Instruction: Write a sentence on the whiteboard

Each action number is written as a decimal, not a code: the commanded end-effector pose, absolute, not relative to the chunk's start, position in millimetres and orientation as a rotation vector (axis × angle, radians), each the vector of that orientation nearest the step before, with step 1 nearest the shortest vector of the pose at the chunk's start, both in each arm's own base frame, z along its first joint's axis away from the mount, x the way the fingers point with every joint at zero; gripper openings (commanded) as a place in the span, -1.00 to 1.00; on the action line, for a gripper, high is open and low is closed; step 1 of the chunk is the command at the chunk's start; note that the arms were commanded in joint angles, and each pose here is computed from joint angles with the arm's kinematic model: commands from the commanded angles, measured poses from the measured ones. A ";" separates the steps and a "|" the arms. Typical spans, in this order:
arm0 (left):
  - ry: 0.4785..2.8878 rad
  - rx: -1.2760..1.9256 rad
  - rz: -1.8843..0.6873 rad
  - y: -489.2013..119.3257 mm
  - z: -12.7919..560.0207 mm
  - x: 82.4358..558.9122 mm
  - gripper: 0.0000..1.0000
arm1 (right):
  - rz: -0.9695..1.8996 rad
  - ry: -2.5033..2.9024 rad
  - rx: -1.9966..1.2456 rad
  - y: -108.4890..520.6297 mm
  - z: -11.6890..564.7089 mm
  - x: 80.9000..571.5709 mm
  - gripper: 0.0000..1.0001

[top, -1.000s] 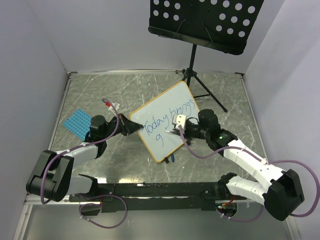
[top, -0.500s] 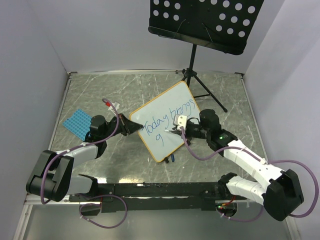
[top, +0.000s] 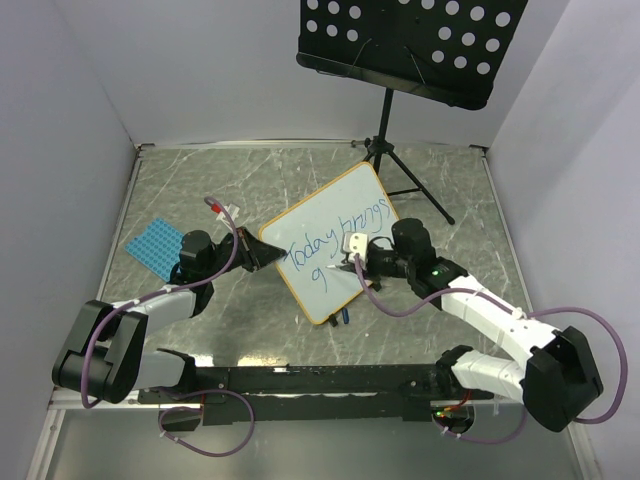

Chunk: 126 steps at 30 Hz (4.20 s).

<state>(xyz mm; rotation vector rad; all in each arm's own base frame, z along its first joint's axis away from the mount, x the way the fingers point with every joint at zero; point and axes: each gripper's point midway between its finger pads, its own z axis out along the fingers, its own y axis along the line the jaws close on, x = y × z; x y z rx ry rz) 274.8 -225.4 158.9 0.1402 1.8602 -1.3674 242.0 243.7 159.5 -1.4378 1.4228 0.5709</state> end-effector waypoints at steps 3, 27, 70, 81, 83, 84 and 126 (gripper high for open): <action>1.902 0.295 -1.373 -231.7 141.6 253.0 -0.98 | 0.590 1.375 -1.476 255.8 160.4 238.3 -1.00; 1.901 0.299 -1.372 -231.6 141.0 252.3 -0.98 | 0.458 1.471 -1.375 245.6 159.6 261.5 -1.00; 1.901 0.299 -1.375 -231.8 140.2 252.1 -0.98 | 0.600 1.434 -1.382 264.5 175.7 246.4 -1.00; 1.898 0.302 -1.373 -231.7 141.2 252.1 -0.98 | 0.555 1.453 -1.312 238.7 186.6 256.4 -1.00; 1.898 0.302 -1.373 -231.7 141.3 252.0 -0.98 | 0.551 1.481 -1.304 231.2 181.8 259.6 -1.00; 1.898 0.302 -1.373 -231.8 141.6 252.3 -0.98 | 0.555 1.485 -1.307 230.0 179.7 259.4 -1.00; 1.896 0.301 -1.375 -231.7 140.9 252.0 -0.98 | 0.487 1.604 -1.237 213.8 163.7 280.0 -1.00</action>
